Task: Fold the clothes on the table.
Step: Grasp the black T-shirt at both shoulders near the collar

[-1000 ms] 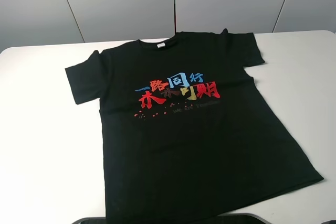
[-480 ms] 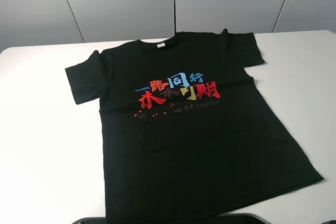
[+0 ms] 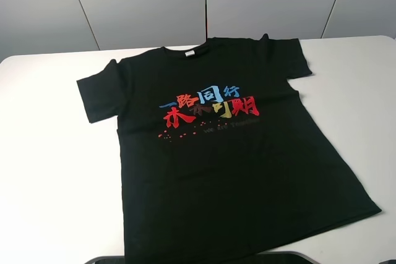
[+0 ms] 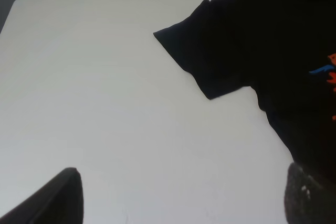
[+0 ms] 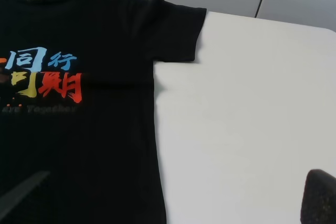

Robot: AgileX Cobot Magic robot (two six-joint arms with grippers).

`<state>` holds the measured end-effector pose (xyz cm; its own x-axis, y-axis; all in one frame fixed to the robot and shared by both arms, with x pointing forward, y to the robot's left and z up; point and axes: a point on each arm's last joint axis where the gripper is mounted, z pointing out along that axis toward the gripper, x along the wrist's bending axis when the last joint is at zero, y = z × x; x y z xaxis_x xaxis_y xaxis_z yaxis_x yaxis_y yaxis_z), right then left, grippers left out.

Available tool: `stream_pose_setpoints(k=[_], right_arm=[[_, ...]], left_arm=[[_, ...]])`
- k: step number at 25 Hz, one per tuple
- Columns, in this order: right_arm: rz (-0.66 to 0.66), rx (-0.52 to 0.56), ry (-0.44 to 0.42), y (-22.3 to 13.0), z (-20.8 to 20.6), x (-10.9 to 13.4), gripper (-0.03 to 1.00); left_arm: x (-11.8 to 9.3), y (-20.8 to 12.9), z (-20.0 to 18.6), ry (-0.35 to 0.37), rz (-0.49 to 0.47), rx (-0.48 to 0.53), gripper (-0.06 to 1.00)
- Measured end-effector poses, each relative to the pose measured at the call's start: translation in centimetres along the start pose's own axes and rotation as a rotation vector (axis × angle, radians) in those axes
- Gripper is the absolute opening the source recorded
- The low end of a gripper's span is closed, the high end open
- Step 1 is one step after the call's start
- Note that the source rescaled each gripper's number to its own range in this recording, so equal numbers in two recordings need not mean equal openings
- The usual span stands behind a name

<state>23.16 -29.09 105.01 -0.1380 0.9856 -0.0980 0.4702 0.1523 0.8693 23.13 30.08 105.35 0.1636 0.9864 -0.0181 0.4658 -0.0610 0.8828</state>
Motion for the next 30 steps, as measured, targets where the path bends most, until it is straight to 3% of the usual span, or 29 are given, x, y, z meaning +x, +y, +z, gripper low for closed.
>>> stream_pose_setpoints(k=[15,22,25,30], right_arm=[[-0.001,0.000,-0.002,0.0,0.0,0.0,1.00],[0.024,-0.013,-0.007,0.2,-0.3,-0.1,0.99],[-0.039,-0.032,-0.018,1.6,-1.3,-0.4,0.98],[-0.208,0.022,-0.057,7.0,-1.8,-2.2,0.98]], left_arm=[[0.0,0.0,0.0,0.004,0.002,0.000,1.00],[0.0,0.0,0.0,0.002,-0.059,0.001,1.00],[-0.1,0.8,0.3,-0.005,-0.045,0.035,1.00],[-0.1,5.5,0.9,-0.013,0.080,0.039,1.00]])
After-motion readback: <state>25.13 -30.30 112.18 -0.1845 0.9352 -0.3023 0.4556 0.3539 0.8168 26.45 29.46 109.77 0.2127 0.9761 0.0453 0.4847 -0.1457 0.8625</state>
